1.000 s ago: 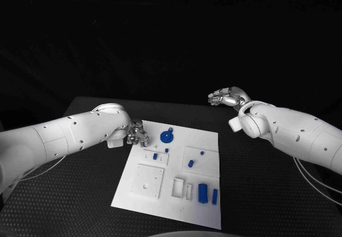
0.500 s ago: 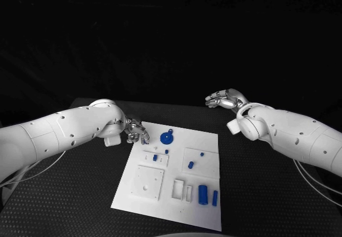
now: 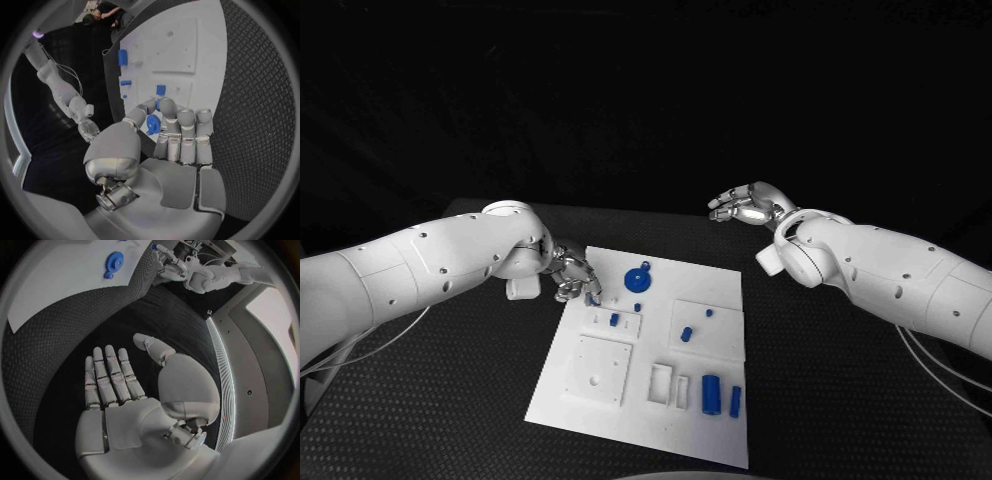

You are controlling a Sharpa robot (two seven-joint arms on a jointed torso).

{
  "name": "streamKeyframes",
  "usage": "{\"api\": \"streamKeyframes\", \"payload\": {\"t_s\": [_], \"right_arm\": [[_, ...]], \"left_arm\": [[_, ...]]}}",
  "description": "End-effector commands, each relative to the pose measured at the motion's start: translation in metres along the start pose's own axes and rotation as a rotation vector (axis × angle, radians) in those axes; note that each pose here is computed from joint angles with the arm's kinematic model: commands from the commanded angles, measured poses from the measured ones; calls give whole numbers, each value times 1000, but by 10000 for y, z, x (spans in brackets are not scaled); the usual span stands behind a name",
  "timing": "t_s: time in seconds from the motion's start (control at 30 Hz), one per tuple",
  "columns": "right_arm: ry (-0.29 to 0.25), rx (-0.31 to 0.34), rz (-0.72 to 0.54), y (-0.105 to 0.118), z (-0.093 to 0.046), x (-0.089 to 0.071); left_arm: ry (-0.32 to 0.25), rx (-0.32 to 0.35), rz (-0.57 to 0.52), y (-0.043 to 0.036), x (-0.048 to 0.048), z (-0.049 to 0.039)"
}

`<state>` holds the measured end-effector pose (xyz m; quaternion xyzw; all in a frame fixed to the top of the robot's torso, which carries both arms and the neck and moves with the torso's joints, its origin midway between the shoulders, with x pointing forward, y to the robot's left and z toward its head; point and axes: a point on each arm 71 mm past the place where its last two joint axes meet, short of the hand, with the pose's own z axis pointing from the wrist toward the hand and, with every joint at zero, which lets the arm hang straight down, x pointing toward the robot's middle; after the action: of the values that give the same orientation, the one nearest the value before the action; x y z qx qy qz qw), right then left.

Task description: Assemble the parts on the task board

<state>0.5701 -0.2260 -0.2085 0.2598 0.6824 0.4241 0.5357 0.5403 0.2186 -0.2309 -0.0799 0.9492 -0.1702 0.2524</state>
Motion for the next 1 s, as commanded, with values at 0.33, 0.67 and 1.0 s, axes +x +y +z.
{"api": "streamKeyframes", "payload": {"t_s": [0.33,0.67,1.0], "right_arm": [[24,-13,-18,25,18,55],[25,-15,-17,32,19,64],[26,-18,-17,41,24,76]], "left_arm": [[82,-87,198,-285,-95,90],[94,-134,270,-364,-41,168],[79,-150,272,-371,-44,212]]}}
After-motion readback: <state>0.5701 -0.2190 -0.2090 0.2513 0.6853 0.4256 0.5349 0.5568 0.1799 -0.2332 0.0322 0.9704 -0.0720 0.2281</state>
